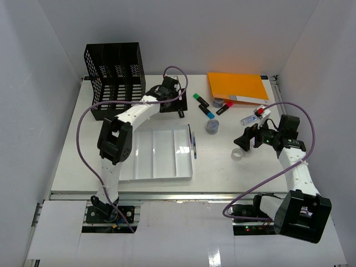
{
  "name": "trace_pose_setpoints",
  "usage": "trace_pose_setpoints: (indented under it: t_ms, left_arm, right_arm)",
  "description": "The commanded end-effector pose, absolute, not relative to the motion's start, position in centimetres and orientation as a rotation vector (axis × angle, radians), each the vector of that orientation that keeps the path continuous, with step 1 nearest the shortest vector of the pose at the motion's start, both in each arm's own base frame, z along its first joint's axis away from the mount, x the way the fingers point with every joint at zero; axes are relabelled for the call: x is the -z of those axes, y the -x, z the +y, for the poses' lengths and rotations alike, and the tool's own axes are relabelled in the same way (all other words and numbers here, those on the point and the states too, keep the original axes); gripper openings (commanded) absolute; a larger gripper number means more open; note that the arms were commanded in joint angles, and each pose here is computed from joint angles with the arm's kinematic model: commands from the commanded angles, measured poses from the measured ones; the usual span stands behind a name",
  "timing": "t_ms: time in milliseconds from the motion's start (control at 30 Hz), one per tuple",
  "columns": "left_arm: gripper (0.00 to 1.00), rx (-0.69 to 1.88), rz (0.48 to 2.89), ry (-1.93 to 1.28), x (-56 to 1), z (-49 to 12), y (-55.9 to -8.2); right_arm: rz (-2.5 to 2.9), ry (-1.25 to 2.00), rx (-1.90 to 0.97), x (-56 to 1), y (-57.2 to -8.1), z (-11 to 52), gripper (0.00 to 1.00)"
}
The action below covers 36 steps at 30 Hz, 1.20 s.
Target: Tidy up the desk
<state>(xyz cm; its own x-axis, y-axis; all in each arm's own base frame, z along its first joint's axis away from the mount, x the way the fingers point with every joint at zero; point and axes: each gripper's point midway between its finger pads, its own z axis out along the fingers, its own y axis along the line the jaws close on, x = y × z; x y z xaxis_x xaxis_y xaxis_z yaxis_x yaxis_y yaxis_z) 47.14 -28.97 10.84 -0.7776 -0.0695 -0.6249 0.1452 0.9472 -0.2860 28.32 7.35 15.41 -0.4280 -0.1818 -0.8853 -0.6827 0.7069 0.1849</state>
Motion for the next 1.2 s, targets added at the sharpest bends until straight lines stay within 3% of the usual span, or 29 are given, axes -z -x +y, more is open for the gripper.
trace_pose_setpoints:
  t_ms: [0, 233, 1000, 1167]
  left_arm:
    - [0.92, 0.182, 2.45, -0.008, -10.3, -28.0, -48.6]
    - [0.82, 0.151, 2.46, -0.005, -8.5, -29.6, -50.5]
    - [0.61, -0.07, 2.437, -0.087, -2.7, -29.7, -52.2]
    - [0.51, -0.089, 2.441, -0.104, -1.5, -29.6, -52.4]
  right_arm:
    - [1.915, 0.702, -0.646, -17.1, -28.7, 7.5, 0.9]
    - [1.917, 0.701, -0.649, -17.1, -28.6, 7.6, 0.9]
    - [1.924, 0.698, -0.673, -16.8, -28.6, 7.8, 0.9]
    - [1.928, 0.698, -0.675, -16.6, -28.6, 7.8, 0.9]
